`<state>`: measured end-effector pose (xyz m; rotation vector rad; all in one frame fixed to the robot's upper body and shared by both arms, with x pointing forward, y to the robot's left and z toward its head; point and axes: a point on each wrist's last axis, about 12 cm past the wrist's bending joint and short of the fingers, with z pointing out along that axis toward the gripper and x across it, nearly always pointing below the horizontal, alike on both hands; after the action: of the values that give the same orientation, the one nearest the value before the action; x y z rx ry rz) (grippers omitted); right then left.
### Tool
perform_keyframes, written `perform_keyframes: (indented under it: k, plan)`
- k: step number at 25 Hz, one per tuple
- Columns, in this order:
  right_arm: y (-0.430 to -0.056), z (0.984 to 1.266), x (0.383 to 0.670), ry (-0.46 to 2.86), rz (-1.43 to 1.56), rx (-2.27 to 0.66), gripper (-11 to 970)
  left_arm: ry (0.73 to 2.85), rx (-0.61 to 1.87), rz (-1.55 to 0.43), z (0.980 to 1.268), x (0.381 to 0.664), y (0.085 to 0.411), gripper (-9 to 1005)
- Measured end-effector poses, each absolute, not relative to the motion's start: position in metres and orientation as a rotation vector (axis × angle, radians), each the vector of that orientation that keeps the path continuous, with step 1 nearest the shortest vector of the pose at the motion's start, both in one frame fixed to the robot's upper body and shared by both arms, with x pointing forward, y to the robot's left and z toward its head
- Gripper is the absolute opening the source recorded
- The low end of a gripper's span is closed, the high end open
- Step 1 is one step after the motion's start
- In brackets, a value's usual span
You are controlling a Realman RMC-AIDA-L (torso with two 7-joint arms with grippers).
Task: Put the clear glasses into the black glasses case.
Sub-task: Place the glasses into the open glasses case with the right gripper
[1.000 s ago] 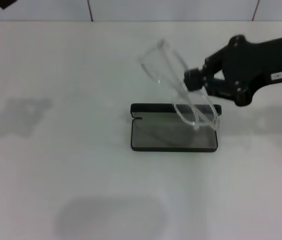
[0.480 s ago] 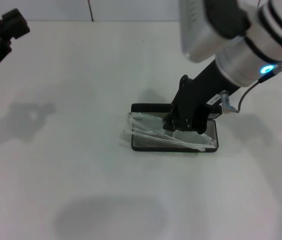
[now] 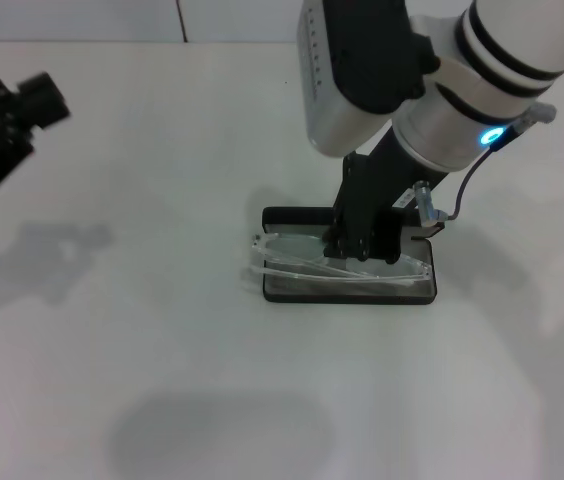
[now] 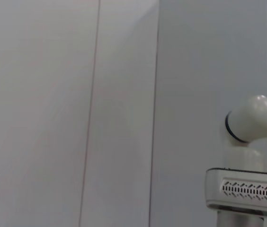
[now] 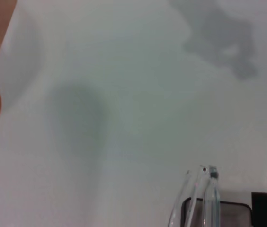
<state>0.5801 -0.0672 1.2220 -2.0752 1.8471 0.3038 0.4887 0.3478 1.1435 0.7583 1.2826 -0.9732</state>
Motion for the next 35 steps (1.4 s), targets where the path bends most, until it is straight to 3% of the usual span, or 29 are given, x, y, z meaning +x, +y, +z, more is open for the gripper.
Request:
perform_keyframes:
  k: [14, 35]
  plan:
    - [-0.063, 1.215, 0.580, 1.842, 0.282, -2.063, 89, 1.375, 0.868, -1.076, 1.136, 0.498, 0.328, 91]
    - [-0.067, 1.211, 0.579, 1.864, 0.292, -2.051, 99, 1.393, 0.918, -1.155, 1.135, 0.490, 0.328, 93]
